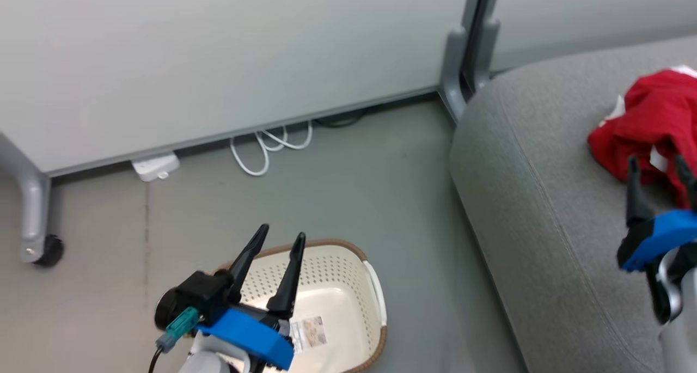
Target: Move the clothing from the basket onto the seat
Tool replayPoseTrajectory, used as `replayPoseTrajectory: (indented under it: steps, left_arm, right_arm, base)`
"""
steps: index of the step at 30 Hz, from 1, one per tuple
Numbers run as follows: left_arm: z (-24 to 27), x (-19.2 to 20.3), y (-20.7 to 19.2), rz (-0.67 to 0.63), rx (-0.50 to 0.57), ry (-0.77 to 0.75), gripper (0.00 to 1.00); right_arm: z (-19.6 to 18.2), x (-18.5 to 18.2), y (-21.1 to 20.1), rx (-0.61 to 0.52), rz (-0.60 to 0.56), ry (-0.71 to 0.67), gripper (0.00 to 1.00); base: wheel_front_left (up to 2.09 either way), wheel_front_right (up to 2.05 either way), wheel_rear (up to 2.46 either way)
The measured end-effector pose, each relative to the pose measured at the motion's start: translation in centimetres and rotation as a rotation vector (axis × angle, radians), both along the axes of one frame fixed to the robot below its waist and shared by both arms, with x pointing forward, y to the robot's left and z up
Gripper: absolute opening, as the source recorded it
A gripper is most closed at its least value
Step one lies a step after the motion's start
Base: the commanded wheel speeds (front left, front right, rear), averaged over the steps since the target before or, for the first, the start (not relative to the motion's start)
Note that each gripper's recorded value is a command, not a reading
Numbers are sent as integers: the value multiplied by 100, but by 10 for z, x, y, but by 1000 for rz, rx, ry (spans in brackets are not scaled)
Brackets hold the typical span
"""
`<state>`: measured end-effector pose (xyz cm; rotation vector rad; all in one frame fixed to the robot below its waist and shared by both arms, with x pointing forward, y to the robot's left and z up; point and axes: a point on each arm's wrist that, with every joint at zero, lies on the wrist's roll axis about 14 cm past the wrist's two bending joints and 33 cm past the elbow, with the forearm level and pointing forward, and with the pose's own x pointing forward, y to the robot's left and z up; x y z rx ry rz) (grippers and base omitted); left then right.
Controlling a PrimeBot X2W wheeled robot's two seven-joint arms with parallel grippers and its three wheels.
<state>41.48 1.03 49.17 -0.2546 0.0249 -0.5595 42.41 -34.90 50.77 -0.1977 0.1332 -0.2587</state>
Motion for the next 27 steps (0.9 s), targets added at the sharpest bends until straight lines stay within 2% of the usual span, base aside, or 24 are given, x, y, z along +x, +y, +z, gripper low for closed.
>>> replayPoseTrajectory:
  steps: [13,20,27]
  left_arm:
    - [4,-30,91,282,-4,-1,100]
    - [5,-42,130,404,-16,-2,100]
    - [4,-51,150,468,-17,-1,100]
  right_arm:
    - [21,-30,120,108,245,-128,100]
    - [15,-50,157,159,315,-115,100]
    - [4,-58,173,201,346,-86,100]
  base:
    - [0,0,0]
    - [0,0,0]
    - [0,0,0]
